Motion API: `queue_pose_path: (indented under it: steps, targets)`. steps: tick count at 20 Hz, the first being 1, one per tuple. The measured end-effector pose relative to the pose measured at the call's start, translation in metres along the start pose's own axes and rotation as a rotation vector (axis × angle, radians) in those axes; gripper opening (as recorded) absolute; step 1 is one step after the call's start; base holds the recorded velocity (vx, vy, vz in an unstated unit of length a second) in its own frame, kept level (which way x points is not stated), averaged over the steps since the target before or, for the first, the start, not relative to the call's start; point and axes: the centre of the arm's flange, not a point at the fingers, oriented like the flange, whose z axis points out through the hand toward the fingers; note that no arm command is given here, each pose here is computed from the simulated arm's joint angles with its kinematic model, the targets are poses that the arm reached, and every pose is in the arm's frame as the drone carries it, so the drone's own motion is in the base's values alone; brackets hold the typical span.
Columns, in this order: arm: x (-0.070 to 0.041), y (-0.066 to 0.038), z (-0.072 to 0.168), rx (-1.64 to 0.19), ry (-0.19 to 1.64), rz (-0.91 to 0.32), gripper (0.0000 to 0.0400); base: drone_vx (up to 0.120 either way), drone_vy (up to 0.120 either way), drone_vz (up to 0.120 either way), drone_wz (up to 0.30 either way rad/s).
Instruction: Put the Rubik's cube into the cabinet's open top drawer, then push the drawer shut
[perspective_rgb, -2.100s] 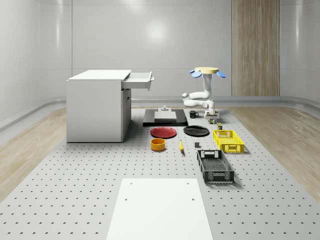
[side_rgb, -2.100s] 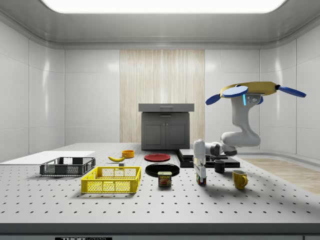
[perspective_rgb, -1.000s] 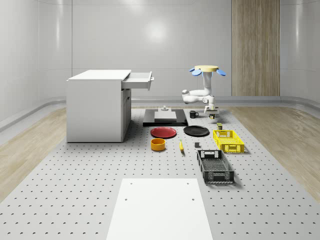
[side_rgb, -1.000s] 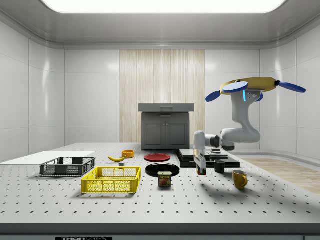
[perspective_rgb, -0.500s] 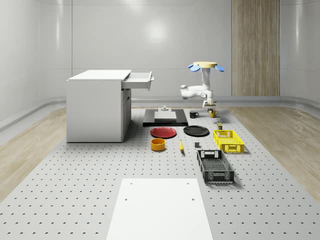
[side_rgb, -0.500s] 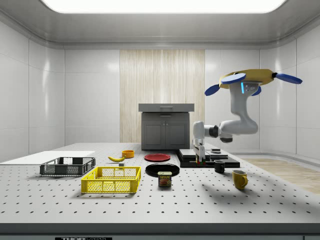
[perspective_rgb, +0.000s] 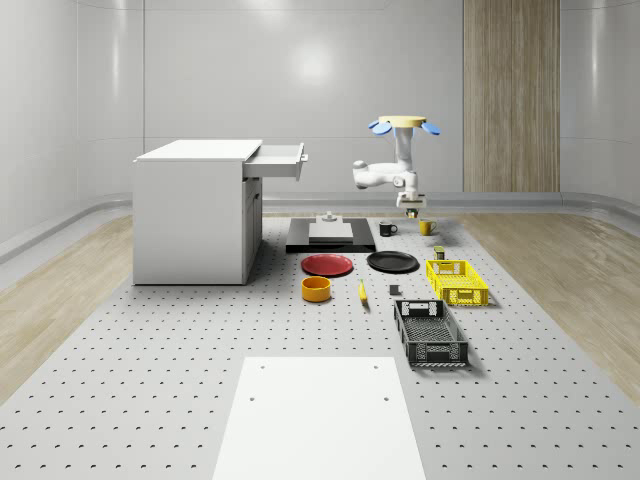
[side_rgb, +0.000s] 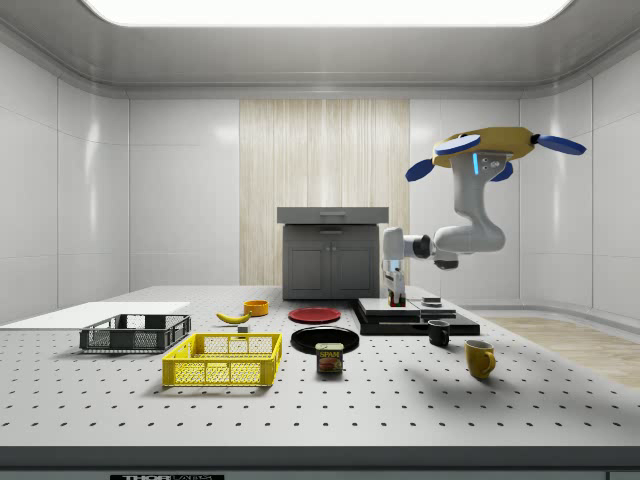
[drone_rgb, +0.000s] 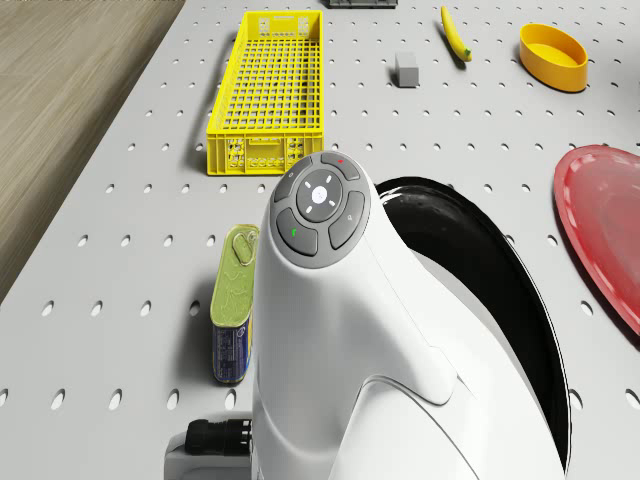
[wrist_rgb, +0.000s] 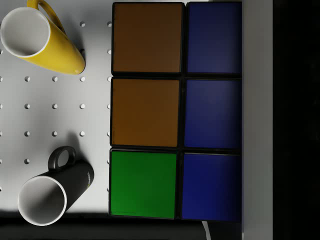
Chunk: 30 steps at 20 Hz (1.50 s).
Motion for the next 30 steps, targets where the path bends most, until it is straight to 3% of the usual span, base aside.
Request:
queue_pose_path:
  steps: [18,30]
  targets:
    - [0.0,0.0,-0.0001,0.0,0.0,0.0,0.0322,0.107,-0.12,0.12,0.0]
    - [0.0,0.0,-0.0001,0.0,0.0,0.0,0.0322,0.0,-0.12,0.12,0.0]
